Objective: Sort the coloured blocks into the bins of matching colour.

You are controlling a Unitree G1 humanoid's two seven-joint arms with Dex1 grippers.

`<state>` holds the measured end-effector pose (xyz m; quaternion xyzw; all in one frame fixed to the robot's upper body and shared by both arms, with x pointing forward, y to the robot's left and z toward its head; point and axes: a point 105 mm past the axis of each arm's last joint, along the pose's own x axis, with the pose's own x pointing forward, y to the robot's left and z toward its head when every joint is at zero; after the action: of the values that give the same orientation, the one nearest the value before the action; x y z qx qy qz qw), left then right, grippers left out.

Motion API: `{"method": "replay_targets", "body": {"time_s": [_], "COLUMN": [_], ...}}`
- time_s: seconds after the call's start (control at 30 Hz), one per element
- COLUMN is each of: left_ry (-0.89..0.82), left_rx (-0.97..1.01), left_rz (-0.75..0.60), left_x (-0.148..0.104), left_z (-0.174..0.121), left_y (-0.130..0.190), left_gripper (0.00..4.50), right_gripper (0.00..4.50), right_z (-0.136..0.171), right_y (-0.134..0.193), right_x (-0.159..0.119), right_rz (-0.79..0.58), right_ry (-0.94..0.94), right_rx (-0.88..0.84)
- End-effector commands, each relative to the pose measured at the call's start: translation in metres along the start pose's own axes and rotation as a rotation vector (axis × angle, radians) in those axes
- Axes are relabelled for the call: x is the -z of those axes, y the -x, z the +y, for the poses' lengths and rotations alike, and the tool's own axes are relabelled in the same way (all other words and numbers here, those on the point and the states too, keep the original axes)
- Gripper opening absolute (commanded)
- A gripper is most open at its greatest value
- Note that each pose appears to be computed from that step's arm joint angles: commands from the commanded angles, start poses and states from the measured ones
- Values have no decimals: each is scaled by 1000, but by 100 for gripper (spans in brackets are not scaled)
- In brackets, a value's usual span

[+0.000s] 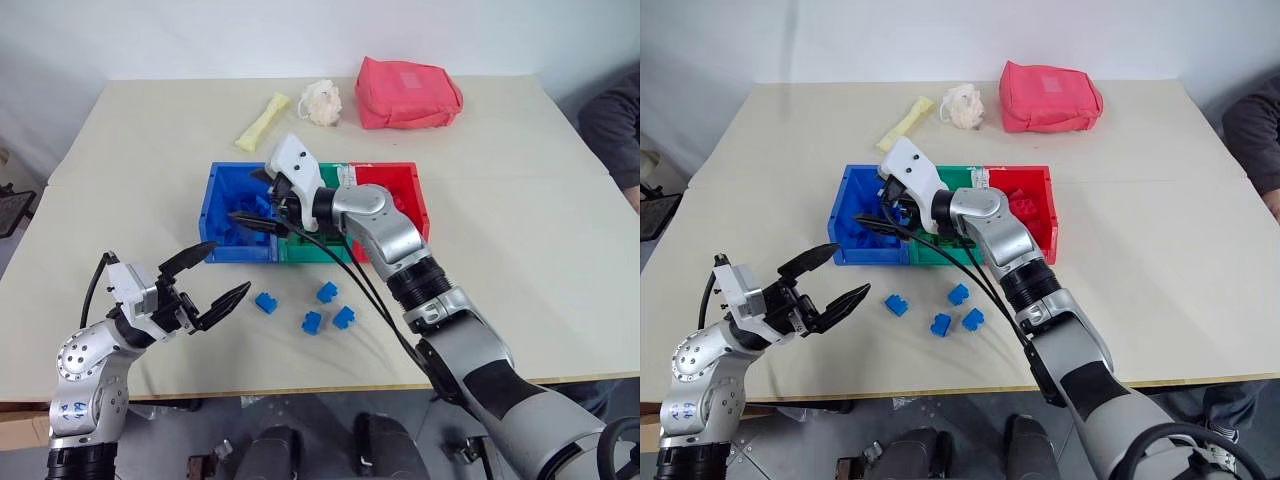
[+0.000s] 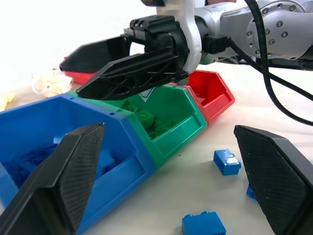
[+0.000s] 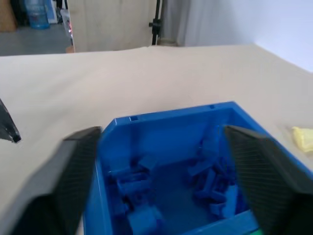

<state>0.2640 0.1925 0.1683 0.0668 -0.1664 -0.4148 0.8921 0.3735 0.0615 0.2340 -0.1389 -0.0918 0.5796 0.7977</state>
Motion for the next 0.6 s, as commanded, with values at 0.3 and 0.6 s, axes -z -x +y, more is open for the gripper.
{"method": "replay_targets", "body": {"time_s": [0.3, 0.6], "left_ry": [31, 50], "left_rx": [232, 425], "left_rz": [64, 191], "left_x": [8, 27], "left_z": [-15, -25], "left_y": [0, 13], "left_gripper": [450, 450], "right_gripper": [449, 449], "right_z": [30, 41], "right_y": [97, 198], "right_x": [10, 52], "right_rz": [35, 319], "right_ry": [23, -35], "right_rx": [-245, -237]}}
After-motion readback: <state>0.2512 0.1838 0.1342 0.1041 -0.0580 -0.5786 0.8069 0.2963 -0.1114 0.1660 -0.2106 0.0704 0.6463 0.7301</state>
